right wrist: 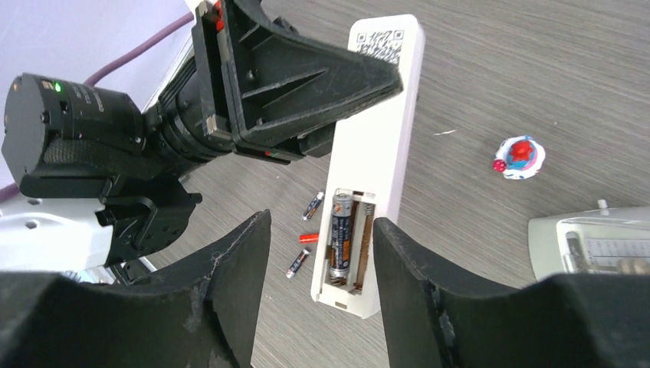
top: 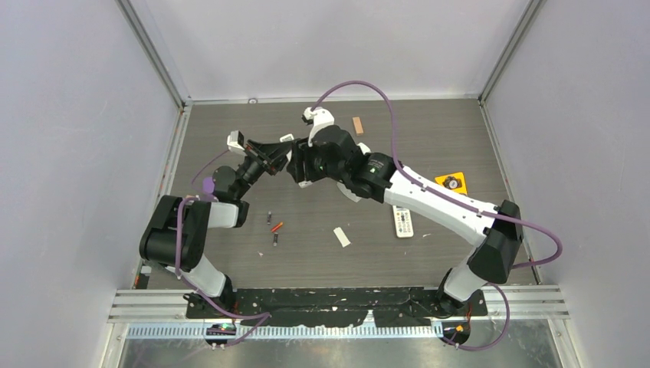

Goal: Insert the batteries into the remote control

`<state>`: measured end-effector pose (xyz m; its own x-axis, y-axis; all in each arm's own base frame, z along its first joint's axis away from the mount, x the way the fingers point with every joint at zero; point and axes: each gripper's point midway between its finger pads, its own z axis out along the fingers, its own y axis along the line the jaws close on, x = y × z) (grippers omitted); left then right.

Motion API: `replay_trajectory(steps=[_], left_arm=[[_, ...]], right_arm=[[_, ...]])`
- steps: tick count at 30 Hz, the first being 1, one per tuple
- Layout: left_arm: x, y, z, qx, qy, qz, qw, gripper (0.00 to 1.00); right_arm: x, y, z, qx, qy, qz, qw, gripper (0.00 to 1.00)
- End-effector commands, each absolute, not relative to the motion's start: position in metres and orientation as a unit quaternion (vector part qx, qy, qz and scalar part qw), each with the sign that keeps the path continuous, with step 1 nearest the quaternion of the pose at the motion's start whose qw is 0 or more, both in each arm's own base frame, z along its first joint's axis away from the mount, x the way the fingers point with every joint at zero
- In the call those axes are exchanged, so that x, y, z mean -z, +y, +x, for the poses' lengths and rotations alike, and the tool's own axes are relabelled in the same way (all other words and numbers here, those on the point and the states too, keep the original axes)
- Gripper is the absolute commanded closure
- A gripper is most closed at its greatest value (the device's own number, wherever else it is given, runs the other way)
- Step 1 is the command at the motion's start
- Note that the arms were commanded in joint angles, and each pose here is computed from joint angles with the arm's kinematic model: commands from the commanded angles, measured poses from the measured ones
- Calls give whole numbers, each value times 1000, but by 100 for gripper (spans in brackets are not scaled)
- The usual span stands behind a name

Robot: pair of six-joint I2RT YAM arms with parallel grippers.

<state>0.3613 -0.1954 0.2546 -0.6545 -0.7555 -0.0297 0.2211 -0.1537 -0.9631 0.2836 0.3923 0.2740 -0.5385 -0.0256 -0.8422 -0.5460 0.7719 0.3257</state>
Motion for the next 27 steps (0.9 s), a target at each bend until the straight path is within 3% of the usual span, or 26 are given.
replay_trajectory(steps=[1,5,13,27], left_arm=[[-282,-195,349,740,529,-203,364,100],[-284,-197,347,740,529,-197,365,100],[-288,-201,343,743,530,-182,366,100],[-295,-208,344,749,524,-175,366,100]], right_arm=[[-322,380,291,-306,810,-140,480,42],[-324,377,290,-320,817,-131,461,40],[-314,383,291,-407,835,-105,356,18],[-284,393,288,-517,829,-46,207,20]])
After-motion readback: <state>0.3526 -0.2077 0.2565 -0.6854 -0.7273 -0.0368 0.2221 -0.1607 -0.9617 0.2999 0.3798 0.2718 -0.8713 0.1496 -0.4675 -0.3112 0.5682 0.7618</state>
